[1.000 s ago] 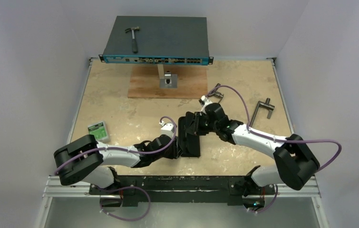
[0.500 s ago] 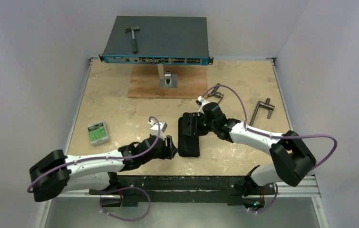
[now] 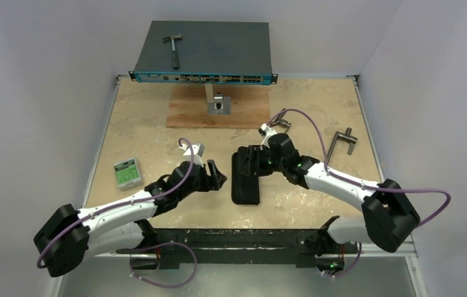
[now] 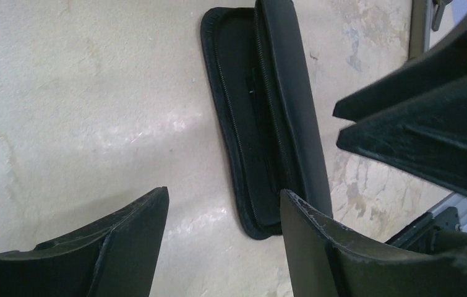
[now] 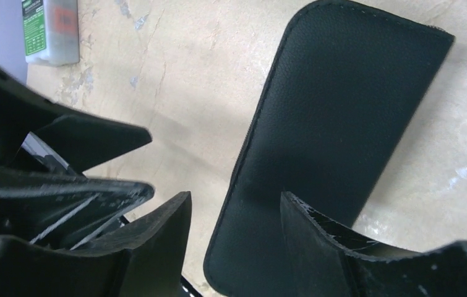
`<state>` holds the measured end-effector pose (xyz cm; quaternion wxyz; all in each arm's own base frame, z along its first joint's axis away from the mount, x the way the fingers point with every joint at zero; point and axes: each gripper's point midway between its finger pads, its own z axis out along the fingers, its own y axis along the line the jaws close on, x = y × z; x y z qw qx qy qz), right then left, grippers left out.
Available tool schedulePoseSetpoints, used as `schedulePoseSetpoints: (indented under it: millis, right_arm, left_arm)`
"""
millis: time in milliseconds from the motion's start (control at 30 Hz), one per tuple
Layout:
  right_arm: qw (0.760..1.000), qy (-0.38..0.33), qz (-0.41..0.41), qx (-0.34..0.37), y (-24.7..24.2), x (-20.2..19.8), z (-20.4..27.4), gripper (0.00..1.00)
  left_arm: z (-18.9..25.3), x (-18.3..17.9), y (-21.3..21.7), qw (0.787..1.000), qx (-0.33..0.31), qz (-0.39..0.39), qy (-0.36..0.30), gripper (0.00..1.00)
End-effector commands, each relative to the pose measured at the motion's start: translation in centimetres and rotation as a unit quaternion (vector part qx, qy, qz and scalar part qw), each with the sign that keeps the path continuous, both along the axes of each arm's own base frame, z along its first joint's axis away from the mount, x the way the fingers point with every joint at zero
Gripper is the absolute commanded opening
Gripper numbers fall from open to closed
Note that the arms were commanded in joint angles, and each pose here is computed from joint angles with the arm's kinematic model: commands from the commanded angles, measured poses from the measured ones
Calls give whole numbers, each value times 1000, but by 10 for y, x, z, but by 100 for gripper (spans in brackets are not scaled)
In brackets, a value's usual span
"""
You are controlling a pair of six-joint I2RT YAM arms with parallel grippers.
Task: Sort the hair-cutting tools
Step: Close the hairdressing tool bag at the center of the board.
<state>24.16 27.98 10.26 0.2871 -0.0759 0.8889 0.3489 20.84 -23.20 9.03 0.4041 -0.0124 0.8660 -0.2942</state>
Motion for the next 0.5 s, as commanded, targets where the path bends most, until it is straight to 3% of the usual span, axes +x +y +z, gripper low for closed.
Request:
schedulePoseSetpoints:
  millis: [0, 233, 467]
  right_arm:
    - [999, -36, -30, -1, -18, -3, 19, 57]
    - [995, -29, -93, -20, -53, -16, -2, 59]
    - [993, 8, -115, -27, -64, -23, -39, 59]
  left_arm:
    - [36, 21, -41, 995, -83, -53, -8, 67]
    - [43, 33, -75, 986, -128, -105, 11, 67]
    - [24, 45, -94, 985, -111, -121, 46, 66]
